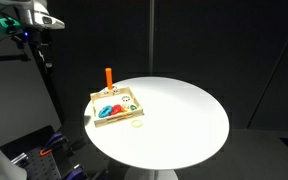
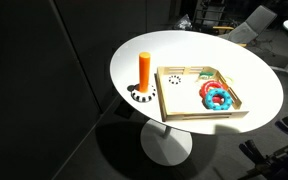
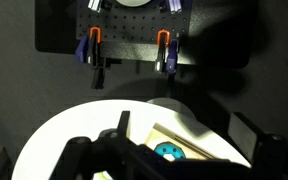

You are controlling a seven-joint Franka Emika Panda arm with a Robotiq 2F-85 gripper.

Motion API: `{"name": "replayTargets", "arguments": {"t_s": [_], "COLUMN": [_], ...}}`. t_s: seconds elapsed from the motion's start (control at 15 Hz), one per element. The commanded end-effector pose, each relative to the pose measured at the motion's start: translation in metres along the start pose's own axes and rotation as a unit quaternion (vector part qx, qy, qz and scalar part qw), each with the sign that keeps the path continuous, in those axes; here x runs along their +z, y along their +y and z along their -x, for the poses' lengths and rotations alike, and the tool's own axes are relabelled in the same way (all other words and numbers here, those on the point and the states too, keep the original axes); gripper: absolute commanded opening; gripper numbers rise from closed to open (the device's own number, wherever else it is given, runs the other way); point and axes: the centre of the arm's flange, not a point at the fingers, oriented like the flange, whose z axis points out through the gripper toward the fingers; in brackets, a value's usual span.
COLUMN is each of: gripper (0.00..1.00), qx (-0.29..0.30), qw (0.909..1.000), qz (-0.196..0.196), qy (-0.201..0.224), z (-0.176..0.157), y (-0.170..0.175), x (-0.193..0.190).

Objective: Pick up the blue ring from the tray and put it on the table

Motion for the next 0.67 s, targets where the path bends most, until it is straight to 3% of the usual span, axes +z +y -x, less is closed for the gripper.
{"name": "replayTargets", "arguments": {"t_s": [0.0, 0.27, 0.6], "gripper": [1.00, 1.00, 1.00], "qx": [0.018, 0.041, 0.088], "qw": [0.9993, 0.9967, 0.9914], "qz": [0.016, 0.023, -0.005], "qy": [0.028, 0.067, 0.096], "z": [-0.018, -0.049, -0.093], "y": [0.007, 0.020, 0.045], "x": [-0.003, -0.002, 0.013]}}
